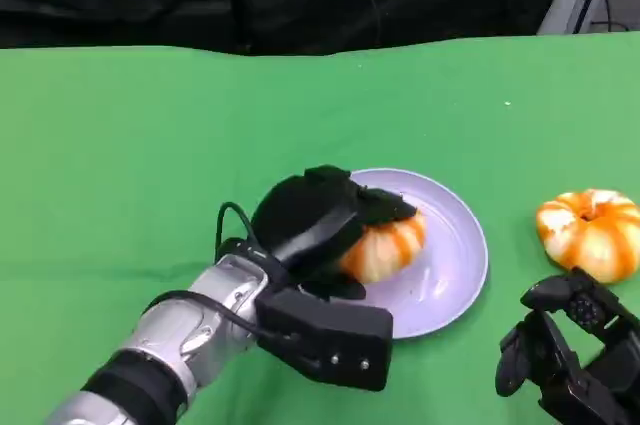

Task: Grasp the bread from the table and place it into the plate.

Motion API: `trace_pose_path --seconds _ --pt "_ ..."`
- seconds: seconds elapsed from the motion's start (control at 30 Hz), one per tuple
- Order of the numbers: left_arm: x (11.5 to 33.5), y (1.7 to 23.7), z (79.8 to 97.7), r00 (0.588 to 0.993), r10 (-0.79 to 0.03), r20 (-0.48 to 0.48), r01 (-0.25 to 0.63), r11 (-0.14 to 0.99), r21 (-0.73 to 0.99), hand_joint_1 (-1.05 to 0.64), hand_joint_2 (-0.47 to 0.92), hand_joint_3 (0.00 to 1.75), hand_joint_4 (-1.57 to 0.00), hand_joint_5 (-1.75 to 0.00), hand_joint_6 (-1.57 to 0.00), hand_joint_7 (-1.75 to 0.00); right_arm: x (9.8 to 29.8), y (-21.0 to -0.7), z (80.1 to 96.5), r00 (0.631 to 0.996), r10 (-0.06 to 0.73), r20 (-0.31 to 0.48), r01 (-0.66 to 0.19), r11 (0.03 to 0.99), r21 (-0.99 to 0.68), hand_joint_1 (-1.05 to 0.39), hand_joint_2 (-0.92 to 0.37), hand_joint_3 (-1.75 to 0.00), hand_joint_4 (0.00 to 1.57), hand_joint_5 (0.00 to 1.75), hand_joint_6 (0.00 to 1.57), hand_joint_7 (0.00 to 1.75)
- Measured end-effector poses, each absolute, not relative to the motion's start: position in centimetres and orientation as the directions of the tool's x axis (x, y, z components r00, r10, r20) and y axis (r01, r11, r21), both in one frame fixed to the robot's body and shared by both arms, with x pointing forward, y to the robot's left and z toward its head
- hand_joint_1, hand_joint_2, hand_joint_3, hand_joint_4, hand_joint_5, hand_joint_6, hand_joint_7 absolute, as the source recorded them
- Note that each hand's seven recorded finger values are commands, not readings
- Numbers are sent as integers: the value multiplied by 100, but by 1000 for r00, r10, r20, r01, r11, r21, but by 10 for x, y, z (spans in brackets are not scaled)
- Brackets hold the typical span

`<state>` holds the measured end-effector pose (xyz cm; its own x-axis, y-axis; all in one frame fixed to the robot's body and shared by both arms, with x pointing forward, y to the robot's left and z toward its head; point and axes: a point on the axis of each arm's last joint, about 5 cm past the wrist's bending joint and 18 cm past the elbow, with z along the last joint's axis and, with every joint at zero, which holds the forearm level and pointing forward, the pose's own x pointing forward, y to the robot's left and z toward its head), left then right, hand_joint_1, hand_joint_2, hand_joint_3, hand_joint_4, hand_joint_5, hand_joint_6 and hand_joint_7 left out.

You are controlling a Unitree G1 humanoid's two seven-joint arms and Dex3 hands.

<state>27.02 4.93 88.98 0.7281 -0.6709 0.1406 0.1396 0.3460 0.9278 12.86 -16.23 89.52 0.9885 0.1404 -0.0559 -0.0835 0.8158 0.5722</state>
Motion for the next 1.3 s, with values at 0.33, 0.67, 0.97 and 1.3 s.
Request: trace_pose_path --seconds 0.33,0.67,0.97,1.3 --pt "269 52 884 742 -667 57 198 300 933 -84 92 51 -20 0 -43 0 128 -163 895 989 137 -57 -80 817 571 -13 -59 -106 86 175 83 141" --pt "265 56 878 747 -665 17 231 283 931 -83 92 49 -23 -1 -44 0 128 -163 895 989 135 -58 -78 817 572 -13 -63 -100 86 175 83 140" --pt "259 89 885 730 -680 71 228 341 912 -55 92 37 -45 -9 -51 -2 128 -164 896 989 138 -59 -80 818 569 -12 -63 -101 85 175 84 140" --pt "233 120 890 793 -591 148 444 728 523 5 76 83 -95 -53 -100 -7 131 -164 891 987 147 -70 -80 814 576 -13 -64 -99 85 175 83 140"
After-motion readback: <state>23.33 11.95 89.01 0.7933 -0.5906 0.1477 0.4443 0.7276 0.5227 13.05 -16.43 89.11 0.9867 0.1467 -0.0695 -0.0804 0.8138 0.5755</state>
